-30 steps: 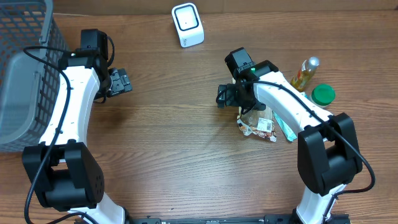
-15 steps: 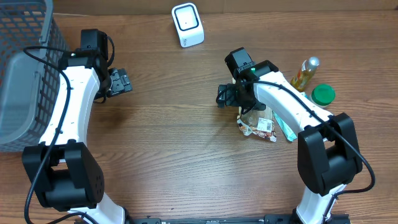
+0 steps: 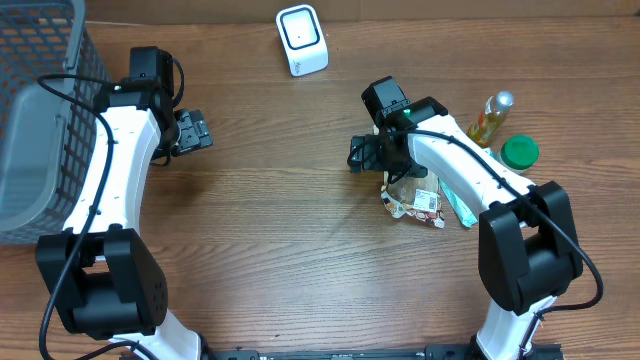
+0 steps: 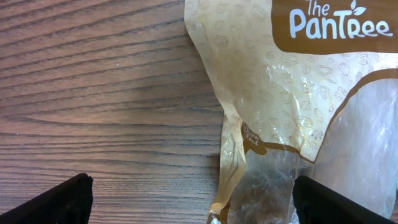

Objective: Scan the item barcode

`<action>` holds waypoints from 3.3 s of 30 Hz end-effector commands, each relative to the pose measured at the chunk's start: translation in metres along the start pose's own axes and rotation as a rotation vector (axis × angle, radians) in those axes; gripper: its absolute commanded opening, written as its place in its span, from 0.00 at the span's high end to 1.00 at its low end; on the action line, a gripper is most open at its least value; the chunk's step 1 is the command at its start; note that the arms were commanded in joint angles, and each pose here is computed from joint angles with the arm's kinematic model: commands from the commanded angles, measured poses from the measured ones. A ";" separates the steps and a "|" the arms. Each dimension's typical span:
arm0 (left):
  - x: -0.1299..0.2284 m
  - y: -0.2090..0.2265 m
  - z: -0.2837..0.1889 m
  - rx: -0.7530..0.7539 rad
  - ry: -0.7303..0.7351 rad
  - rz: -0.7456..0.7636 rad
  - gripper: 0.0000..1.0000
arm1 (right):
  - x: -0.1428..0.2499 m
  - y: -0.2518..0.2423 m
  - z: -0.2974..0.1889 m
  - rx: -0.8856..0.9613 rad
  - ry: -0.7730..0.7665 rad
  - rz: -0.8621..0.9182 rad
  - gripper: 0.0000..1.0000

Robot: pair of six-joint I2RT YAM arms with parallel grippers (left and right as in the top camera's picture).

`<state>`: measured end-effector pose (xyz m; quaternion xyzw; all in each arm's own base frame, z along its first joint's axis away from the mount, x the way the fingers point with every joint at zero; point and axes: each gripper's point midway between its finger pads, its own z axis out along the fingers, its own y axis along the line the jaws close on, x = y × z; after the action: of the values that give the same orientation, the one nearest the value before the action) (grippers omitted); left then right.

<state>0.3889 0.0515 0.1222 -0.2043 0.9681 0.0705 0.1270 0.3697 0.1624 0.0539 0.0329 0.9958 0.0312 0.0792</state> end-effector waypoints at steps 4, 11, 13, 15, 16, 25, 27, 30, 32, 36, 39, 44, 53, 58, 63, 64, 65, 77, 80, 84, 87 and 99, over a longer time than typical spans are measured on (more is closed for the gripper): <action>-0.007 0.002 -0.005 -0.006 -0.023 -0.001 0.00 | -0.013 0.005 -0.020 -0.026 -0.064 0.001 0.00; -0.007 0.002 -0.005 -0.007 -0.023 -0.002 0.00 | -0.026 0.011 -0.101 -0.125 -0.250 0.005 0.00; -0.007 0.002 -0.005 -0.007 -0.023 -0.001 0.00 | -0.027 0.011 -0.128 -0.157 -0.313 0.006 0.00; -0.007 0.002 -0.005 -0.007 -0.023 -0.001 0.00 | -0.026 0.010 -0.159 -0.193 -0.382 0.007 0.00; -0.007 0.002 -0.005 -0.006 -0.023 -0.002 0.00 | -0.024 0.009 -0.175 -0.212 -0.418 0.008 0.00; -0.007 0.002 -0.005 -0.006 -0.025 -0.002 0.00 | 0.015 -0.014 -0.312 -0.382 -0.741 0.014 0.00; -0.008 0.002 -0.005 -0.005 -0.027 -0.002 0.00 | 0.026 -0.020 -0.334 -0.412 -0.797 0.015 0.00; -0.008 0.002 -0.005 -0.006 -0.026 -0.002 0.00 | 0.048 -0.032 -0.370 -0.463 -0.894 0.017 0.00; -0.008 0.001 -0.005 -0.005 -0.027 -0.001 0.00 | 0.061 -0.039 -0.387 -0.490 -0.944 0.017 0.00; -0.008 0.001 -0.005 -0.005 -0.026 -0.001 0.00 | 0.086 -0.053 -0.417 -0.539 -1.037 0.019 0.00; -0.008 0.001 -0.005 -0.005 -0.027 -0.001 0.00 | 0.112 -0.067 -0.438 -0.578 -1.112 0.021 0.00; -0.008 0.001 -0.005 -0.005 -0.027 -0.002 0.00 | 0.146 -0.085 -0.452 -0.609 -1.169 0.021 0.00; -0.008 0.001 -0.005 -0.005 -0.027 -0.001 0.00 | 0.198 -0.112 -0.423 -0.568 -1.095 0.022 0.00; -0.008 0.001 -0.005 -0.005 -0.027 -0.002 0.00 | 0.229 -0.131 -0.387 -0.485 -0.994 0.049 0.00; -0.008 0.001 -0.005 -0.005 -0.027 -0.002 0.00 | 0.269 -0.152 -0.339 -0.374 -0.825 0.080 0.00; -0.008 0.001 -0.005 -0.005 -0.027 -0.001 0.00 | 0.274 -0.154 -0.335 -0.363 -0.809 0.083 0.00; -0.008 0.001 -0.005 -0.005 -0.027 -0.001 0.00 | 0.274 -0.154 -0.336 -0.371 -0.831 0.089 0.00; -0.008 0.001 -0.005 -0.005 -0.027 -0.001 0.00 | 0.284 -0.160 -0.303 -0.324 -0.808 0.134 0.00; -0.008 0.001 -0.005 -0.005 -0.027 -0.001 0.00 | 0.287 -0.162 -0.291 -0.320 -0.797 0.134 0.00; -0.008 0.001 -0.005 -0.005 -0.027 -0.001 0.00 | 0.293 -0.162 -0.270 -0.328 -0.782 0.132 0.00; -0.008 0.001 -0.005 -0.005 -0.027 -0.001 0.00 | 0.296 -0.162 -0.251 -0.325 -0.761 0.130 0.00; -0.008 0.002 -0.005 -0.006 -0.027 -0.004 0.00 | 0.243 -0.134 -0.358 -0.488 -1.322 -0.054 0.00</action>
<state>0.3895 0.0515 0.1224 -0.2044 0.9679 0.0703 0.1283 0.0630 0.0250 0.3310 0.0532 0.7463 0.2530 0.6134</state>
